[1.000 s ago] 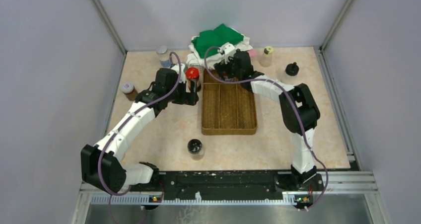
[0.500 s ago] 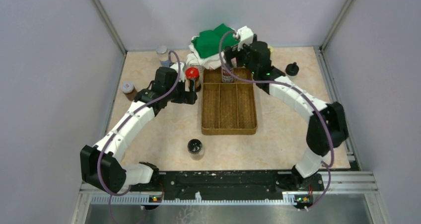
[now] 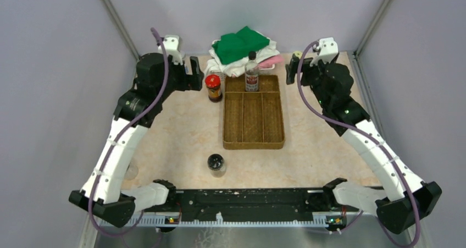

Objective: Organize the condiment bottles
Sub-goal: Pick up the bottle from the corner of the board.

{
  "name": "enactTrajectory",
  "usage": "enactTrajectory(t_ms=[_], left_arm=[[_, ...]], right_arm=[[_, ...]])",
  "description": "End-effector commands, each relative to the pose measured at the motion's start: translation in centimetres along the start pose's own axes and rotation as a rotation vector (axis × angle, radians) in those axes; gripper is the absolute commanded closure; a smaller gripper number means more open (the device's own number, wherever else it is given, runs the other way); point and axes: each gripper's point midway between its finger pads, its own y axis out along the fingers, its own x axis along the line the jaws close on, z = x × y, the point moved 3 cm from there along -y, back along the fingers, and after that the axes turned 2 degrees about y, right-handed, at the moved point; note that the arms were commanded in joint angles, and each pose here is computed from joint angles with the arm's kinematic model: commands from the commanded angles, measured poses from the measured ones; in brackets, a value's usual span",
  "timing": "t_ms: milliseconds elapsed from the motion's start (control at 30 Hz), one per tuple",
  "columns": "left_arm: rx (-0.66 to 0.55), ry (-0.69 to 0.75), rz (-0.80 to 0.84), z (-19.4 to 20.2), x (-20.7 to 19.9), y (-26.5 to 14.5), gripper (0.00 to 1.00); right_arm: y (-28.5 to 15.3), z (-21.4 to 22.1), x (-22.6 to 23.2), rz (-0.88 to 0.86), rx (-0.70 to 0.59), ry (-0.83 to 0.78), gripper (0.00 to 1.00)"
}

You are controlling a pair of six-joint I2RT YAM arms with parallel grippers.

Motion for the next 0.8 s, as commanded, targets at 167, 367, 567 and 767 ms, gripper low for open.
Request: enactTrajectory(t_ms=[167, 367, 567, 767], left_arm=[[-0.025, -0.101, -0.165, 2.7, 3.0, -8.1, 0.01], [0.051, -0.184, -0.181, 8.0, 3.4, -10.2, 0.01], [0.093, -0.235, -0.201, 10.8, 3.7, -12.0, 0.01], [0.117, -0.239, -0.258, 11.8, 4.5, -11.9, 0.01]], right_arm=[[-6.7, 2.0, -1.9, 0.047, 0.104, 0.056, 0.01], [-9.1, 2.3, -2.3, 0.041, 0.131, 0.056, 0.01], [-9.8, 3.1, -2.1, 0.018, 0.147, 0.063, 0.01], [-9.1, 5.2, -1.7, -0.001, 0.173, 0.067, 0.01]])
